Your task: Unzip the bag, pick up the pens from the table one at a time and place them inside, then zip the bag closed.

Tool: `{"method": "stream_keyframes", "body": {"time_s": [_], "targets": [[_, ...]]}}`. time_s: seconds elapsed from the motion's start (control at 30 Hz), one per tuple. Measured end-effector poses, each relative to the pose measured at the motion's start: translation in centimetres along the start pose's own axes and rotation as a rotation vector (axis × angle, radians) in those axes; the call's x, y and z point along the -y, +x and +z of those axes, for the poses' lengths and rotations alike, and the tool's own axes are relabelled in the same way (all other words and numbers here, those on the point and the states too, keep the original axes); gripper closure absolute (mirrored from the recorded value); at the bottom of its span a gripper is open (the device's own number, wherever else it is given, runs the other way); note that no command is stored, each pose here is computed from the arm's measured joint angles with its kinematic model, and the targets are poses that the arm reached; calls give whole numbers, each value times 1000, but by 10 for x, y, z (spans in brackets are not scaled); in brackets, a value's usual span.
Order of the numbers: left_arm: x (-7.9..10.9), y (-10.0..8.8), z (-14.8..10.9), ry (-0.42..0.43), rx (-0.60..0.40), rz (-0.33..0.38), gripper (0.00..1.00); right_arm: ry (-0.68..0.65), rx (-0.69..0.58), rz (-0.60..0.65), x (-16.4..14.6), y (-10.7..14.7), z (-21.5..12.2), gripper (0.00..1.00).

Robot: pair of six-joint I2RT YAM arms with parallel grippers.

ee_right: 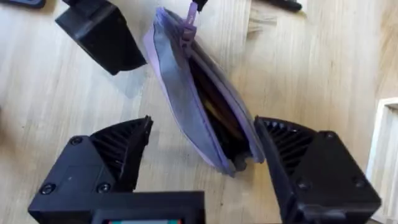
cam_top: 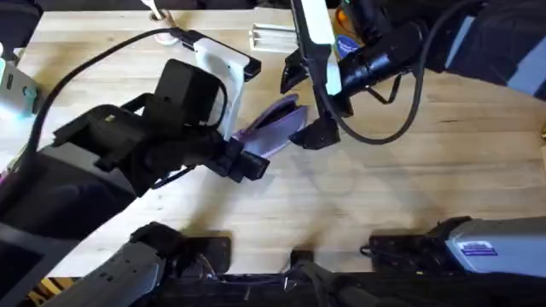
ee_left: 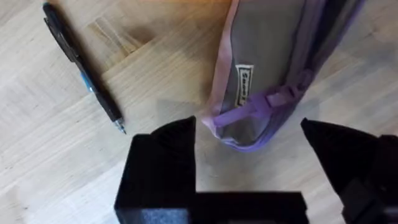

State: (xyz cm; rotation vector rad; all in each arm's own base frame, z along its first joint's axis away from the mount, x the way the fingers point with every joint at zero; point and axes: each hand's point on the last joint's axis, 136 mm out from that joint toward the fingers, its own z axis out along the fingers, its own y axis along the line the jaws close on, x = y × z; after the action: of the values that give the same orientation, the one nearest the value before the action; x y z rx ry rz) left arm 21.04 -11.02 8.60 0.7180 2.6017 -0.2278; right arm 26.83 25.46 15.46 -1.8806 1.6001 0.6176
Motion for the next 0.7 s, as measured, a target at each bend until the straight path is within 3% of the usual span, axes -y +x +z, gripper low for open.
{"method": "stream_keyframes", "body": {"time_s": [0.17, 0.33, 0.57, 0.7], "targets": [[-2, -14, -34, -19, 30, 65, 7, 63, -48, 87, 17, -5, -12, 9], [-8, -27, -67, -54, 114, 70, 7, 141, -42, 74, 39, -24, -30, 9], [-16, -6, -83, -81, 91, 23, 7, 157, -25, 35, 43, -41, -34, 9], [-19, -5, -88, -95, 107, 11, 7, 152, -82, -51, 37, -40, -27, 9]]}}
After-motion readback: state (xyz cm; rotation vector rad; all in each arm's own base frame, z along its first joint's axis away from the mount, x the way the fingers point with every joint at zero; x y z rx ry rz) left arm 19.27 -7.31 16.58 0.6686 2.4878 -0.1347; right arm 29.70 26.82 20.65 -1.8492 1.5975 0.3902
